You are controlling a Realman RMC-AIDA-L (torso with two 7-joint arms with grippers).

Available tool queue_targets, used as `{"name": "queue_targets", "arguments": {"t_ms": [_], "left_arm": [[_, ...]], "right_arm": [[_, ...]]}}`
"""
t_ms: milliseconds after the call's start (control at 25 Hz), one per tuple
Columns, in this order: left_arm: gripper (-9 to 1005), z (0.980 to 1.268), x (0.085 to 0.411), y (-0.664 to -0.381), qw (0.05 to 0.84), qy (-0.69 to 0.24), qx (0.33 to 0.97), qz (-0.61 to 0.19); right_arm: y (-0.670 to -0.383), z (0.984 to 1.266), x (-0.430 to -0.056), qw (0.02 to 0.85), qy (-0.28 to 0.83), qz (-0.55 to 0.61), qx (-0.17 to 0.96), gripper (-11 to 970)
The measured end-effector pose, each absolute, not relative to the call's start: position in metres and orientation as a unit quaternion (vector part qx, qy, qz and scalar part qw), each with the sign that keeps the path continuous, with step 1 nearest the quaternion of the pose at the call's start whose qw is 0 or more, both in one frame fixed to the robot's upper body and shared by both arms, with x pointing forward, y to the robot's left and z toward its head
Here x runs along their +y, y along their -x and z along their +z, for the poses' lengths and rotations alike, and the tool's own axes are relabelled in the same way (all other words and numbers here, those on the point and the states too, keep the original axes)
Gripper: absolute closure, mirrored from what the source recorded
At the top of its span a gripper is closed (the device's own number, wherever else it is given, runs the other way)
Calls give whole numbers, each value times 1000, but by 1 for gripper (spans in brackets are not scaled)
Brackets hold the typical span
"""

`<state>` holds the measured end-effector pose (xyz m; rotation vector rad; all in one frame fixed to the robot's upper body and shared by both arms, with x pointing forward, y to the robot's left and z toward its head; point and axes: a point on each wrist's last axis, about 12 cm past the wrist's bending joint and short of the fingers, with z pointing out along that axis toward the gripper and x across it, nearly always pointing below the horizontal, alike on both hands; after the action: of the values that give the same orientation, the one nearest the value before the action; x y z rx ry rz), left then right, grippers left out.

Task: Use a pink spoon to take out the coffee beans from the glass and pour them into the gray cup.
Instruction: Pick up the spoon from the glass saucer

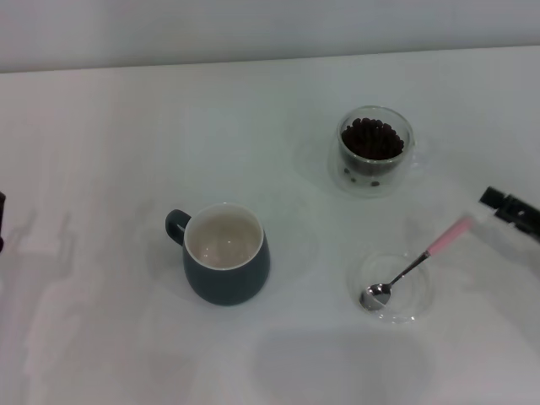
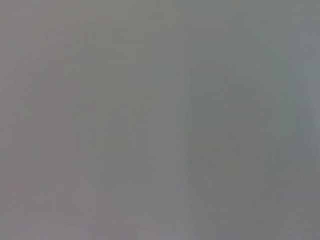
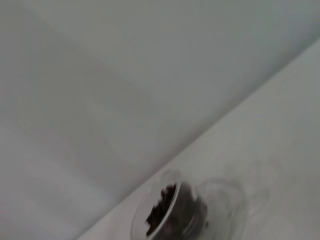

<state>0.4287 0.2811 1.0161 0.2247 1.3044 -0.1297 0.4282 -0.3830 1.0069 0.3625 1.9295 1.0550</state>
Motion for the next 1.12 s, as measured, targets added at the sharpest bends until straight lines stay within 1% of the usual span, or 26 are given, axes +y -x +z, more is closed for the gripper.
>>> {"name": "queue_targets", "arguments": {"t_ms": [360, 880, 1120], "left_arm": [[538, 1023, 285, -428, 806, -99, 581, -52], [538, 1025, 290, -428, 811, -93, 576, -40], [538, 1025, 290, -428, 811, -93, 576, -41]], "right_arm": [[-425, 994, -354, 419, -148, 444, 778, 132], [-422, 989, -344, 420, -146, 445, 777, 135], [-423, 989, -339, 420, -141, 451, 775, 225]]}}
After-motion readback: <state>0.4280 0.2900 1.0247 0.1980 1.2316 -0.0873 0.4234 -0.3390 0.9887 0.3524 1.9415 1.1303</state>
